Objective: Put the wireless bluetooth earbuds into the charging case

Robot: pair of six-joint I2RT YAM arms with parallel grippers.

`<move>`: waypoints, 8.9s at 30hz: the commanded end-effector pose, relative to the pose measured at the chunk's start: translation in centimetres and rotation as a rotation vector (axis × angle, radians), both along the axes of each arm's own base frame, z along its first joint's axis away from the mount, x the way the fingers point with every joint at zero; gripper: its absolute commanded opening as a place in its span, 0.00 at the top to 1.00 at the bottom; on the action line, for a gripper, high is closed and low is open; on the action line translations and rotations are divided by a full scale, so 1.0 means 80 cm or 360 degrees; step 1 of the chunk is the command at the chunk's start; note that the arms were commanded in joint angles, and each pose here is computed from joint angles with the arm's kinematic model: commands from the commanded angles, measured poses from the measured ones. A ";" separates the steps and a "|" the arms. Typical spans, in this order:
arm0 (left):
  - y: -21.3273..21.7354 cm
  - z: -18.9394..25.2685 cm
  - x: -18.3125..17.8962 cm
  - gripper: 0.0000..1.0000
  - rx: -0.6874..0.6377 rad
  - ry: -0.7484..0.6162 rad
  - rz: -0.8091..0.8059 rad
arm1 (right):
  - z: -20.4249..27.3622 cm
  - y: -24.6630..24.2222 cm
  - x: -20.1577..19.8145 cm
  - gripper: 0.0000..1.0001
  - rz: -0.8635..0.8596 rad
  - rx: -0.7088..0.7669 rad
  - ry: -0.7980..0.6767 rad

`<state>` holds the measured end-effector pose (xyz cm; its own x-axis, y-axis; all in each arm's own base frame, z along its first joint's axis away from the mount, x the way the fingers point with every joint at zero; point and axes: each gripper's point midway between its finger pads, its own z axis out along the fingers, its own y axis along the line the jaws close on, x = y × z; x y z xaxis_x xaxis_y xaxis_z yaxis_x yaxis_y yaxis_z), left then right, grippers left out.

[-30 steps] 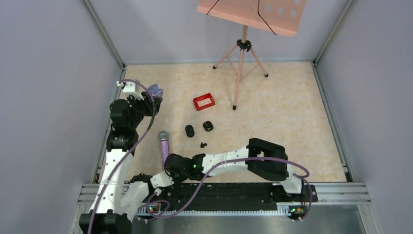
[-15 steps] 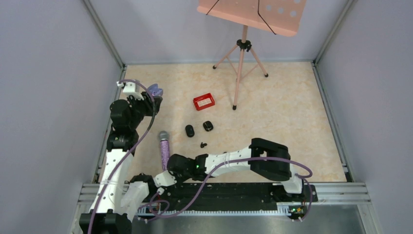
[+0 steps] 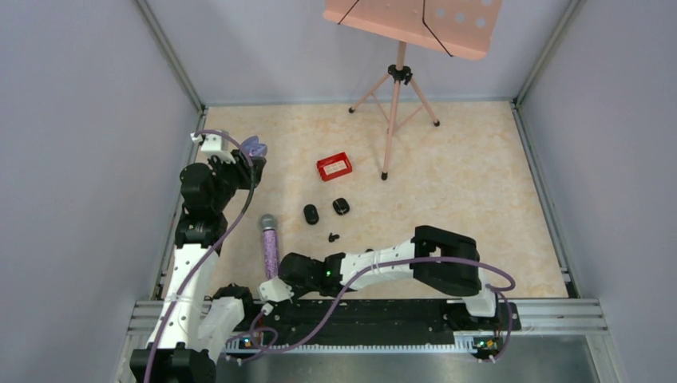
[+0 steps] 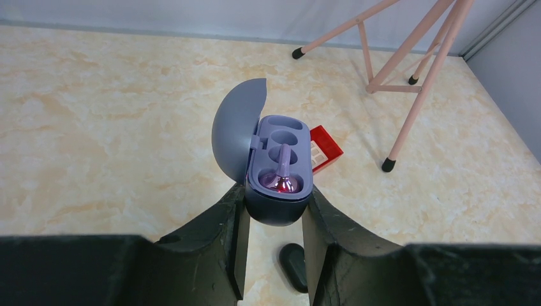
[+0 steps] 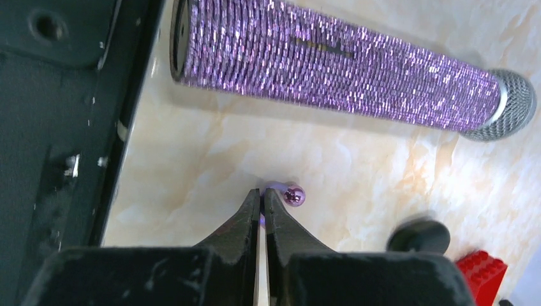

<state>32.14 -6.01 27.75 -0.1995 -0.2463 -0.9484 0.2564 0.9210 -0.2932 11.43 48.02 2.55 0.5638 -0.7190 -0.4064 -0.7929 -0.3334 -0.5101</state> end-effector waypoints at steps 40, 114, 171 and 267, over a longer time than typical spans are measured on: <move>-0.197 0.019 -0.079 1.00 0.0242 -0.0529 -0.2060 | 0.491 -0.158 0.149 1.00 0.0352 0.1313 0.1522; -0.212 0.062 -0.042 1.00 0.0009 -0.0368 -0.1909 | 0.487 -0.213 0.214 0.35 -0.0240 0.1518 0.1221; -0.405 -0.258 0.036 0.90 0.0155 0.0929 -0.1172 | 0.249 -0.463 0.225 0.18 -0.1854 0.0956 0.0407; 0.011 -0.095 0.053 0.17 -0.0321 0.0828 0.0196 | 0.019 -0.099 0.262 0.36 -0.0039 0.0187 0.0601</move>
